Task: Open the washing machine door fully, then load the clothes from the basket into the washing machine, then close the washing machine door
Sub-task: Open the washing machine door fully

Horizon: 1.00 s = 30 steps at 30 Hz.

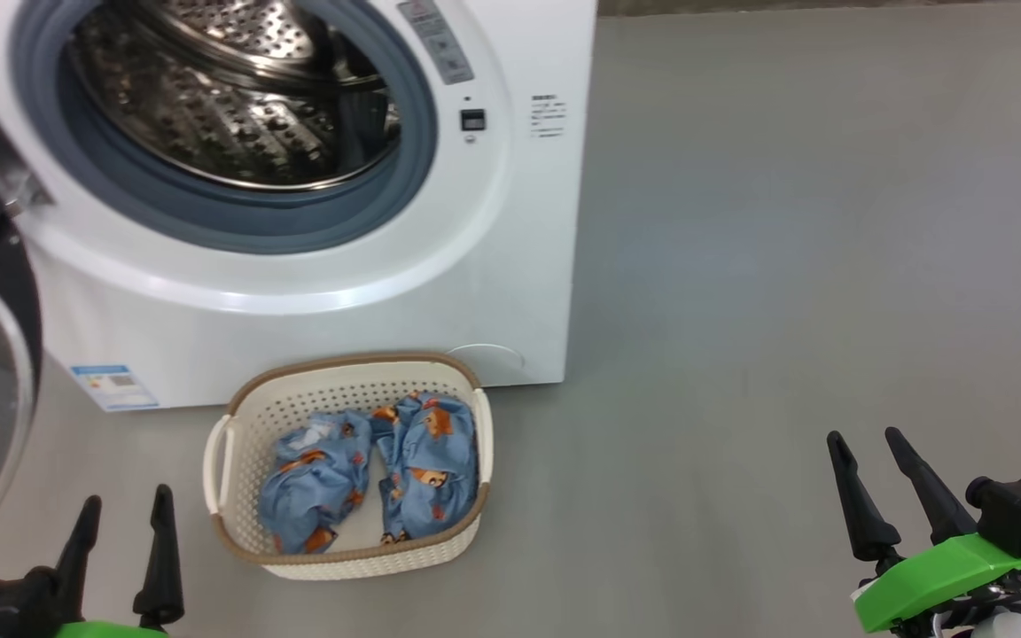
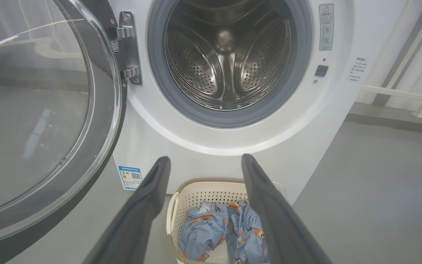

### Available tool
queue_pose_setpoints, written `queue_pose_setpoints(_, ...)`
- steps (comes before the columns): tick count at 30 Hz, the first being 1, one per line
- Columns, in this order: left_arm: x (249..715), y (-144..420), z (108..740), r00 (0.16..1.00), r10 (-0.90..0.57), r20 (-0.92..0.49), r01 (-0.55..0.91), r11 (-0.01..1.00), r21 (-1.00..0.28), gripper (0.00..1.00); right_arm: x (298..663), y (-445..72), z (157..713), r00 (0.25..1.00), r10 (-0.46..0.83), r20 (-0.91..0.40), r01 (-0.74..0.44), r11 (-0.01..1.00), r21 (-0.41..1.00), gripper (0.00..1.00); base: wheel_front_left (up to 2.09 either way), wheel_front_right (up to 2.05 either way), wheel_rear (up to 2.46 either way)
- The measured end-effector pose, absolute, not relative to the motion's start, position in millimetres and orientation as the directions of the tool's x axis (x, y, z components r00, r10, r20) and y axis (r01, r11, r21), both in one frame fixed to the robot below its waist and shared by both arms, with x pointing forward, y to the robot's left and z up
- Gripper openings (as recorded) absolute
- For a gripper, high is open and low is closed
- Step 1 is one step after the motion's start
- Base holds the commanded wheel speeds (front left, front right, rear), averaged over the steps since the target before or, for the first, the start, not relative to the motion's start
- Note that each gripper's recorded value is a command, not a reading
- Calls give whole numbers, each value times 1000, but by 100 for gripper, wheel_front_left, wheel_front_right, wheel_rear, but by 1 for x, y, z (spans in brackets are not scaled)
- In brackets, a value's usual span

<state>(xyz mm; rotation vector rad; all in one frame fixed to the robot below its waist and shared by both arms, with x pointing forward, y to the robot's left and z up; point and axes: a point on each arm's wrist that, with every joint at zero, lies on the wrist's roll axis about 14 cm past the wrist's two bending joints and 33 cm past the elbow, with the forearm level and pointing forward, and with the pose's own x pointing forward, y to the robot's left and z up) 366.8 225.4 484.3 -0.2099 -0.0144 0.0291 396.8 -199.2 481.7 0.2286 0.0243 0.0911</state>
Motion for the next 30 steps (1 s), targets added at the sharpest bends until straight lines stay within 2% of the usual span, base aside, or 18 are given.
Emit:
queue_pose_setpoints(13, 388, 179, 483, 994, -113, 12, 113, 967, -230, 100, 375, -239, 483, 1000, -27, -12, 29, 973, 228, 100, 0, 0, 0)
queue_pose_setpoints(30, 385, 175, 476, 991, -133, -9, 127, 961, -247, 100, 374, -241, 484, 999, -38, -9, 39, 972, 231, 100, 0, 0, 0)
